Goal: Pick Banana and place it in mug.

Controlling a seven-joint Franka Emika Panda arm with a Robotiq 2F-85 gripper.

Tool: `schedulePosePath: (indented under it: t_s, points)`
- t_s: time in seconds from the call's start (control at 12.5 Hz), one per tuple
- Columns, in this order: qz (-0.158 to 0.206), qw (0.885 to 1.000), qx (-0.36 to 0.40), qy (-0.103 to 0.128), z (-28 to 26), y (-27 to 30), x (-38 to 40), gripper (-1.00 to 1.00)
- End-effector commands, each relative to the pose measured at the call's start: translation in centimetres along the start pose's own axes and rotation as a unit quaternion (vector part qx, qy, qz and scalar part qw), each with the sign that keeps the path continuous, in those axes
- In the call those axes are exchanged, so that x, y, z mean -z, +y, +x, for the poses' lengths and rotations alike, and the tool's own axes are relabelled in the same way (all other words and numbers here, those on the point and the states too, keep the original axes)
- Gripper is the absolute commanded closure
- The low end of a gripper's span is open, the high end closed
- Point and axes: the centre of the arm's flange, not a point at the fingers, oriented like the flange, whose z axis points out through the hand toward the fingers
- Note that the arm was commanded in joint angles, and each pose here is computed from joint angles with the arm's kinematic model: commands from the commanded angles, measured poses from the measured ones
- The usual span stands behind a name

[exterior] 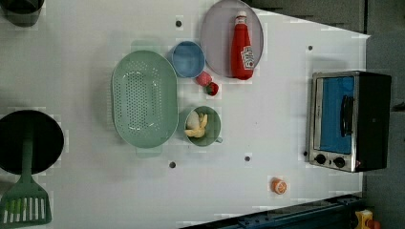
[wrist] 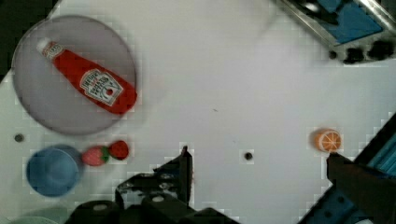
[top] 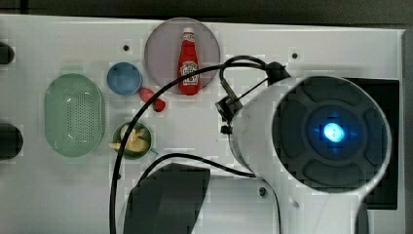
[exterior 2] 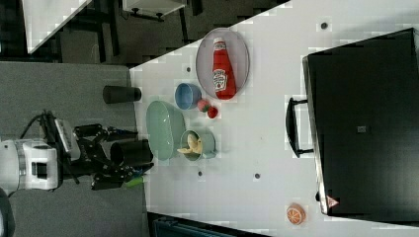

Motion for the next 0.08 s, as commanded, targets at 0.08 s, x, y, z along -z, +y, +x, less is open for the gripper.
schedulePosePath:
  t_s: [0.08]
  points:
    - [-0.004,1.000,0.005,-0.010,0.31,-0.03,-0.76,-1.00]
